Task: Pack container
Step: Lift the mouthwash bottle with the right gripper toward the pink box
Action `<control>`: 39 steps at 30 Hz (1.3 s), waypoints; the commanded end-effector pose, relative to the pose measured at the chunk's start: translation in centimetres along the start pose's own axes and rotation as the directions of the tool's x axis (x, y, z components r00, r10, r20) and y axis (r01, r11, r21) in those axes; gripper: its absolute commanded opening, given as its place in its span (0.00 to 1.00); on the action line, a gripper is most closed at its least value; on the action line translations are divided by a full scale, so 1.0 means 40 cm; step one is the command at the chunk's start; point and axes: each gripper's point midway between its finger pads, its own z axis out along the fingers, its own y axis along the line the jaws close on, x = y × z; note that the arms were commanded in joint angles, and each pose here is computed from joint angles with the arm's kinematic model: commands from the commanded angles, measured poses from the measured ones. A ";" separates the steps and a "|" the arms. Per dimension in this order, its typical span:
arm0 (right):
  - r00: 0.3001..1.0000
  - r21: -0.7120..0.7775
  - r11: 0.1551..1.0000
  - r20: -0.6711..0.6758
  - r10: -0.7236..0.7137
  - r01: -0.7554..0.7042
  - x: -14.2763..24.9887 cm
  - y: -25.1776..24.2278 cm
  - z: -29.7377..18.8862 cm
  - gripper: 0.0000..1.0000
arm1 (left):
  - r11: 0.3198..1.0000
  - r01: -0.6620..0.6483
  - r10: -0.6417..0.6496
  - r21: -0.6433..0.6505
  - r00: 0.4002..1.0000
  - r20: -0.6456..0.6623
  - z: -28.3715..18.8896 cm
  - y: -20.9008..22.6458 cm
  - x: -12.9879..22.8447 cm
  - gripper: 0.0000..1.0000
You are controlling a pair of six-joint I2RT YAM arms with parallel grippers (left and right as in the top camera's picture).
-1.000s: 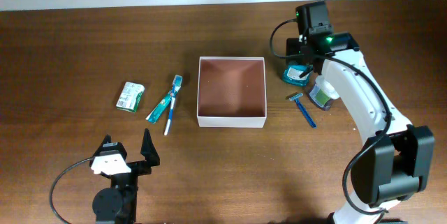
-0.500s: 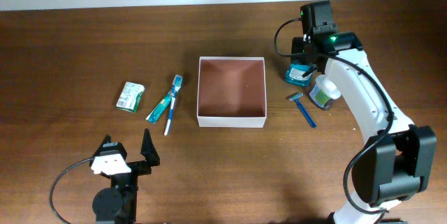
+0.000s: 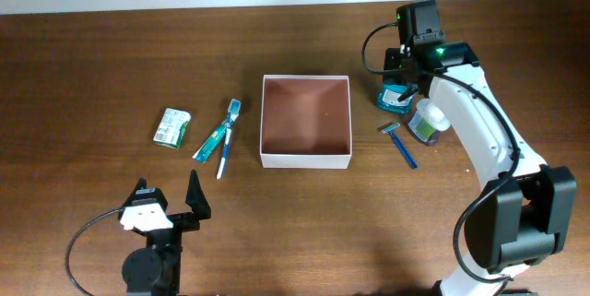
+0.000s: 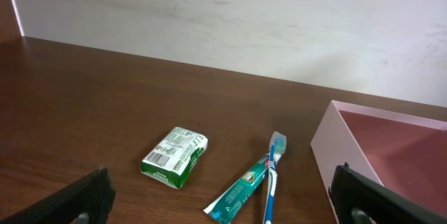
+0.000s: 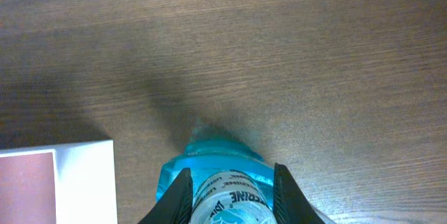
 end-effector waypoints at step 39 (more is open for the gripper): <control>0.964 -0.257 0.953 0.248 -0.097 0.162 -0.131 0.373 -0.453 0.12 | 1.000 -0.019 0.019 0.008 1.000 0.002 0.000 -0.002 0.003 0.99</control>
